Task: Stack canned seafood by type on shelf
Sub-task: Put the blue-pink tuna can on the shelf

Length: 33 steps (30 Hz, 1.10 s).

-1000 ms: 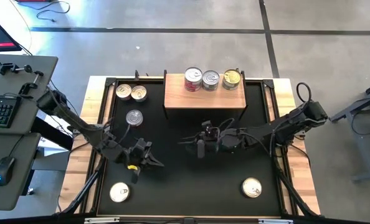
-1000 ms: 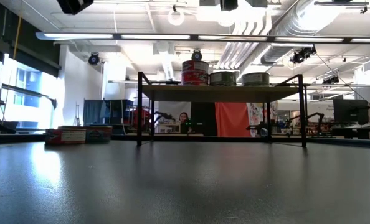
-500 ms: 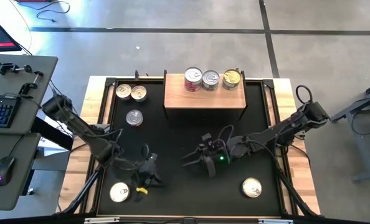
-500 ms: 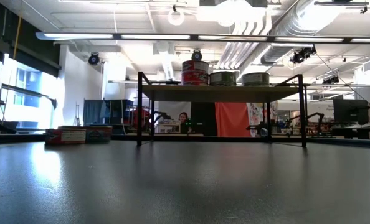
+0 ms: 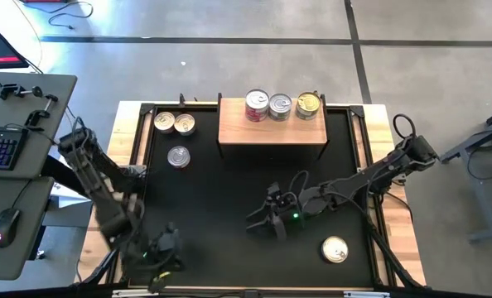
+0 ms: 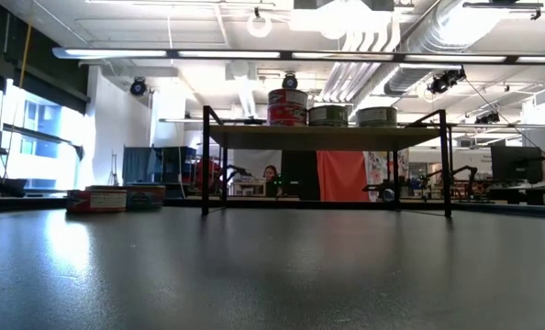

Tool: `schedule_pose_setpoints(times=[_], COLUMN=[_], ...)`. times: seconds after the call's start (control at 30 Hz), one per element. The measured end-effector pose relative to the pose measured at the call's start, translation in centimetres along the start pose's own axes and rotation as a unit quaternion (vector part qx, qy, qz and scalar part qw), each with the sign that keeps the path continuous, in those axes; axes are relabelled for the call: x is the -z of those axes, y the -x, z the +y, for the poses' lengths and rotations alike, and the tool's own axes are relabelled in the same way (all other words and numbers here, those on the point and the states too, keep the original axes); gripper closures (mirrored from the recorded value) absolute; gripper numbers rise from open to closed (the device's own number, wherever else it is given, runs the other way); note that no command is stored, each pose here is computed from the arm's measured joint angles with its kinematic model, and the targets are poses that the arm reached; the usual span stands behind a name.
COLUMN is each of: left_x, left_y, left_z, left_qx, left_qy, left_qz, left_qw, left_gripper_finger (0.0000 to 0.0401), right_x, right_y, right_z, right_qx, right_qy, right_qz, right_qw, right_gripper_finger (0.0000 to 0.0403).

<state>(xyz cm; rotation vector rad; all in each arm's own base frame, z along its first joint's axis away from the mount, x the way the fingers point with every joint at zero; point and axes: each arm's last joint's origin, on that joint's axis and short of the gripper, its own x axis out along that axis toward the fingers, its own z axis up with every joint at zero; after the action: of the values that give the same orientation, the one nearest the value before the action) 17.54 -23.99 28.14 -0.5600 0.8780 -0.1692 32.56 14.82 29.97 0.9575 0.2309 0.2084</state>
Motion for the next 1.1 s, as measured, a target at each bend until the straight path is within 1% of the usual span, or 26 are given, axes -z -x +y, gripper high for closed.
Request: schedule_pose_setpoints(times=[0.03, 0.1, 0.2, 0.27, 0.3, 0.33, 0.4, 0.47, 0.5, 0.53, 0.57, 0.7, 0.8, 0.97, 1.03, 1.1], left_x=[0.9, 2.5, 4.9, 6.3, 6.8, 7.3, 8.0, 8.5, 8.7, 8.8, 9.0, 9.4, 9.8, 9.8, 9.6, 9.2], left_y=[0.0, 0.1, 0.1, 0.0, 0.0, 0.0, -0.3, -0.5, -0.6, -0.8, -1.1, -2.2, -3.3, -4.7, -5.1, -5.7], left_z=[-0.2, -0.7, -0.8, -0.5, -0.2, 0.2, 1.3, 2.3, 2.6, 2.7, 2.7, 3.0, 3.4, 3.8, 3.9, 4.1], left_qx=[-0.01, -0.009, -0.016, -0.035, -0.054, -0.079, -0.147, -0.206, -0.223, -0.233, -0.238, -0.265, -0.288, -0.304, -0.309, -0.312], left_qy=[0.011, 0.039, 0.104, 0.154, 0.177, 0.201, 0.242, 0.278, 0.288, 0.29, 0.29, 0.295, 0.292, 0.296, 0.292, 0.281], left_qz=[-0.002, -0.014, -0.005, 0.007, 0.011, 0.015, 0.023, 0.025, 0.025, 0.028, 0.03, 0.055, 0.058, 0.051, 0.046, 0.038], left_qw=[1.0, 0.999, 0.994, 0.987, 0.983, 0.976, 0.959, 0.938, 0.931, 0.928, 0.926, 0.916, 0.91, 0.904, 0.904, 0.907], left_gripper_finger=[0.0401, 0.0401, 0.0401, 0.0401, 0.0401, 0.0401, 0.0401, 0.0401, 0.0401, 0.0401, 0.0401, 0.0401, 0.0401, 0.0401, 0.0401, 0.0401], right_x=[0.2, 0.6, 1.1, 1.6, 1.8, 2.1, 2.8, 3.3, 3.6, 3.9, 4.2, 4.6, 4.6, 4.5, 4.4, 4.2], right_y=[0.0, 0.0, -0.4, -0.8, -1.1, -1.4, -2.0, -2.7, -3.0, -3.2, -3.4, -3.9, -4.0, -4.1, -4.1, -4.2], right_z=[-0.2, -0.6, -1.2, -1.9, -2.4, -2.9, -4.1, -5.1, -5.7, -6.2, -6.6, -7.5, -7.6, -7.3, -7.3, -6.7], right_qx=[0.011, 0.031, 0.05, 0.065, 0.077, 0.088, 0.113, 0.129, 0.138, 0.145, 0.151, 0.167, 0.171, 0.155, 0.151, 0.13], right_qy=[-0.004, -0.004, -0.003, -0.015, -0.024, -0.031, -0.041, -0.052, -0.056, -0.059, -0.06, -0.073, -0.075, -0.071, -0.069, -0.046], right_qz=[0.008, 0.023, 0.035, 0.043, 0.047, 0.051, 0.061, 0.065, 0.068, 0.072, 0.073, 0.072, 0.065, 0.058, 0.054, 0.041], right_qw=[1.0, 0.999, 0.998, 0.997, 0.996, 0.994, 0.991, 0.988, 0.986, 0.985, 0.984, 0.981, 0.98, 0.984, 0.985, 0.99], right_gripper_finger=[0.01, 0.01, 0.0102, 0.0118, 0.0133, 0.0154, 0.0214, 0.0298, 0.0344, 0.0372, 0.0384, 0.0398, 0.0399, 0.0402, 0.0402, 0.0402])
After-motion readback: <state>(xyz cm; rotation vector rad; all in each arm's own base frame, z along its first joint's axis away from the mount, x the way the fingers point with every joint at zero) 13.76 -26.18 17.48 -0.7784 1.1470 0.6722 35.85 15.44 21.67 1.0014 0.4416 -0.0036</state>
